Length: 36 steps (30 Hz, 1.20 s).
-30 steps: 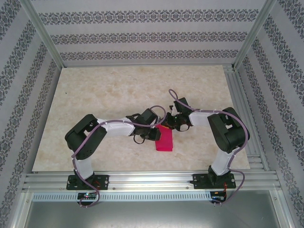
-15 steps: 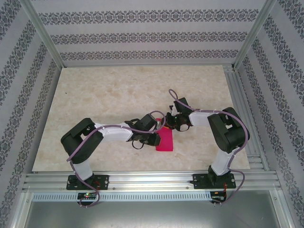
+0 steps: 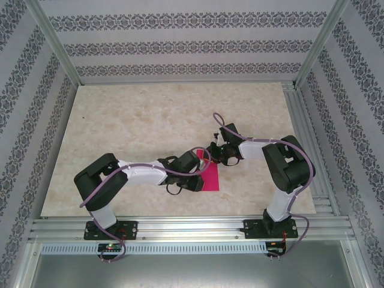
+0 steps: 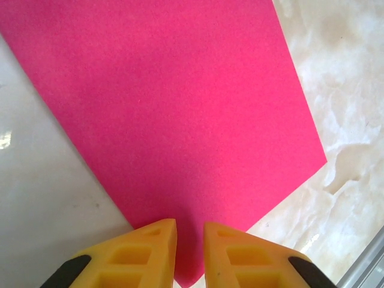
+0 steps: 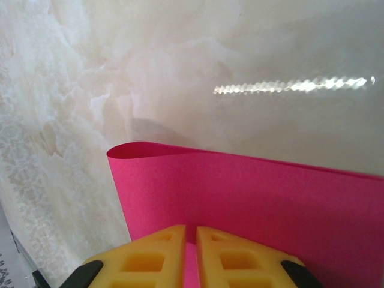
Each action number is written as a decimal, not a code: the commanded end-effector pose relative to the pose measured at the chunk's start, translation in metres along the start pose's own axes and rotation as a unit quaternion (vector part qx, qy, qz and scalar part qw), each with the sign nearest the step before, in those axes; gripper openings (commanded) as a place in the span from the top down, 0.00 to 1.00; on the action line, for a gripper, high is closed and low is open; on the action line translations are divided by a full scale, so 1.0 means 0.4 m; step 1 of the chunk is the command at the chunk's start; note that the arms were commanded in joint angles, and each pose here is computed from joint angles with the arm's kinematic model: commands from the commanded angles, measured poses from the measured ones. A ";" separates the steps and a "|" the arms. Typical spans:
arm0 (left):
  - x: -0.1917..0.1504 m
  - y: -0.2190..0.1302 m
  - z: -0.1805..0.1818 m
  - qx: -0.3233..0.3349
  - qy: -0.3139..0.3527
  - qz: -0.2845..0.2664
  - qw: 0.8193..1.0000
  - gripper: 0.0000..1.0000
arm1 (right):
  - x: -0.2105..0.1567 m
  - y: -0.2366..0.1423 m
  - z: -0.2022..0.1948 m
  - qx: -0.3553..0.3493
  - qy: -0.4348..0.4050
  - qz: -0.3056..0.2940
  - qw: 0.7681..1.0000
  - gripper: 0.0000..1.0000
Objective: Fold a paper plane with a square sheet of paper (fold left side to right side)
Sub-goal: First fold the square sheet of paper in half at the center of the table, then hold the square sheet of paper at the center of the table.
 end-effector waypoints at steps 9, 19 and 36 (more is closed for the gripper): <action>-0.141 -0.006 0.058 0.035 -0.026 0.055 0.998 0.79 | -0.043 0.023 -0.089 -0.068 0.019 0.021 0.997 0.85; -0.081 -0.078 -0.033 0.002 0.001 0.018 1.000 0.78 | -0.043 0.022 -0.086 -0.065 0.017 0.023 0.997 0.85; 0.123 -0.041 -0.094 -0.051 -0.001 -0.006 0.999 0.79 | -0.042 0.023 -0.072 -0.056 0.017 0.022 0.998 0.85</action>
Point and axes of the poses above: each hand's point on the last joint's axis, 136 mm out from that joint toward the fingers, its own y axis out along the fingers, its own z axis along the line the jaws close on, x = y × z, the point moved 1 cm from there along -y, back along the fingers, and after that the axes turned 10 degrees about -y, right-handed, at the moved point
